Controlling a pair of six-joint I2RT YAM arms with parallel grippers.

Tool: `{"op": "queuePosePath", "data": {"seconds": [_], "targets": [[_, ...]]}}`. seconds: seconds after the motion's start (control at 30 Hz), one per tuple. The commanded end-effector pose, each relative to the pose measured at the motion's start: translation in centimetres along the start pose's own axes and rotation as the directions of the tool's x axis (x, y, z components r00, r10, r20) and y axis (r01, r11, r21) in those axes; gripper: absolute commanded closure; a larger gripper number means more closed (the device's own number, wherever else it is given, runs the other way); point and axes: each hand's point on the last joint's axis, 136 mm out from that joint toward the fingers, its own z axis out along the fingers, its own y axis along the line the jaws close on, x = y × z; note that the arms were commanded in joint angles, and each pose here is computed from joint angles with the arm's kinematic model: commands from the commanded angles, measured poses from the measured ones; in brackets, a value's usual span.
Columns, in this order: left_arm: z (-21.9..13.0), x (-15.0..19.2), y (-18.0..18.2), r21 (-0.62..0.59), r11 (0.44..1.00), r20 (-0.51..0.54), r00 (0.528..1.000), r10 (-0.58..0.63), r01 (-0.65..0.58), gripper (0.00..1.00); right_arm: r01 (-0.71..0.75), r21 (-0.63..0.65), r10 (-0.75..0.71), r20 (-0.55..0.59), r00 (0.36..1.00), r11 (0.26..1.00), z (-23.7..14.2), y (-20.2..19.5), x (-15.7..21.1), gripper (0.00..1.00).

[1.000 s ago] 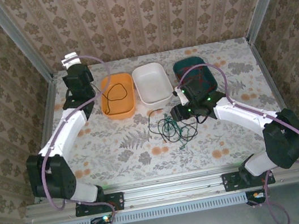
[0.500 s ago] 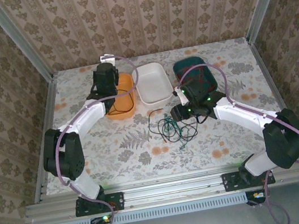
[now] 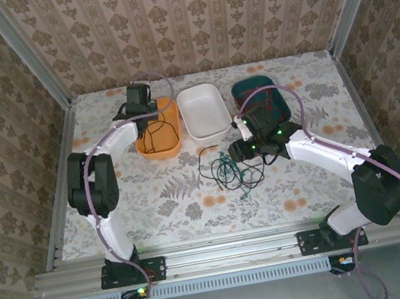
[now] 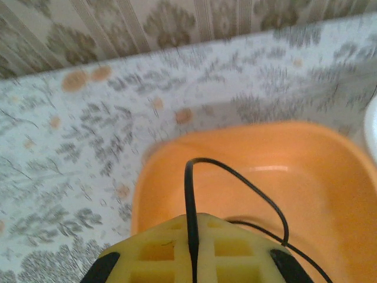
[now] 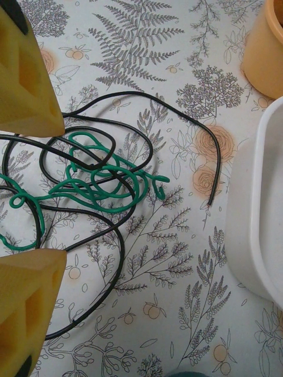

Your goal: Untangle the cables

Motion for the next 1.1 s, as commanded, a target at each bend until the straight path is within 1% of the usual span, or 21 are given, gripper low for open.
{"op": "queuePosePath", "data": {"seconds": [0.0, 0.1, 0.13, 0.17, 0.23, 0.33, 0.37, 0.43, 0.5, 0.6, 0.7, 0.77, 0.83, 0.9, 0.97, 1.07], "targets": [[0.2, 0.9, 0.4, -0.041, 0.999, -0.078, 0.997, -0.02, 0.017, 0.9, 0.01, 0.013, -0.01, 0.01, 1.0, 1.0, -0.8, -0.2, -0.3, 0.46], [-0.1, 0.1, 1.0, -0.085, 0.996, -0.069, 0.997, -0.032, 0.026, 0.84, 0.008, 0.011, -0.008, 0.007, 1.0, 1.0, -0.7, -0.1, -0.3, 0.46], [-0.4, -0.4, 1.0, -0.089, 0.996, -0.058, 0.998, -0.035, 0.03, 0.71, 0.007, 0.01, -0.007, 0.008, 1.0, 1.0, -0.7, -0.1, -0.3, 0.46], [-0.8, -1.0, 0.8, -0.081, 0.996, -0.045, 0.999, -0.031, 0.027, 0.56, 0.006, 0.011, -0.006, 0.007, 1.0, 1.0, -0.7, -0.2, -0.2, 0.46], [-1.9, -2.5, 0.2, -0.057, 0.998, -0.003, 1.0, -0.022, 0.022, 0.4, 0.004, 0.013, -0.005, 0.01, 1.0, 1.0, -0.7, -0.2, -0.2, 0.45], [-4.2, -4.9, -0.9, -0.029, 1.0, 0.075, 0.997, 0.008, -0.005, 0.24, 0.003, 0.017, -0.004, 0.013, 1.0, 1.0, -0.7, -0.3, -0.2, 0.46], [-5.1, -5.6, -1.3, -0.02, 1.0, 0.1, 0.995, 0.021, -0.019, 0.16, 0.002, 0.019, -0.002, 0.014, 1.0, 1.0, -0.7, -0.3, -0.2, 0.46], [-7.0, -6.7, -2.2, -0.01, 0.999, 0.144, 0.989, 0.043, -0.042, 0.12, -0.001, 0.019, 0.001, 0.01, 1.0, 1.0, -0.6, -0.4, -0.1, 0.46], [-8.7, -7.1, -3.0, 0.014, 0.998, 0.171, 0.983, 0.064, -0.068, 0.12, -0.004, 0.02, 0.004, 0.006, 1.0, 1.0, -0.4, -0.5, 0.0, 0.46], [-11.3, -5.7, -7.4, 0.161, 0.976, 0.183, 0.976, 0.119, -0.149, 0.1, -0.01, 0.031, 0.01, -0.011, 1.0, 0.999, -0.2, -0.7, 0.4, 0.46], [-13.0, -2.0, -12.2, 0.333, 0.916, 0.146, 0.972, 0.181, -0.221, 0.1, -0.007, 0.036, 0.008, -0.036, 0.999, 0.999, 0.2, -0.8, 0.9, 0.46], [-14.2, 1.4, -15.7, 0.482, 0.842, 0.107, 0.971, 0.216, -0.24, 0.1, -0.005, 0.042, 0.007, -0.065, 0.998, 0.999, 0.6, -1.0, 1.4, 0.46], [-15.1, 4.2, -18.1, 0.561, 0.788, 0.076, 0.964, 0.255, -0.253, 0.1, 0.003, 0.025, 0.0, -0.095, 0.996, 1.0, 1.0, -0.7, 1.9, 0.46], [-15.7, 6.8, -19.8, 0.609, 0.749, 0.049, 0.955, 0.293, -0.261, 0.1, 0.019, -0.028, -0.023, -0.137, 0.99, 0.999, 1.2, 0.1, 2.6, 0.46], [-15.9, 8.9, -20.7, 0.62, 0.737, 0.031, 0.947, 0.321, -0.27, 0.11, 0.048, -0.094, -0.065, -0.189, 0.98, 0.994, 1.5, 1.4, 3.6, 0.46], [-15.1, 10.3, -20.5, 0.591, 0.768, -0.003, 0.951, 0.31, -0.248, 0.11, 0.083, -0.143, -0.118, -0.25, 0.961, 0.986, 2.0, 2.8, 4.9, 0.47]]}}
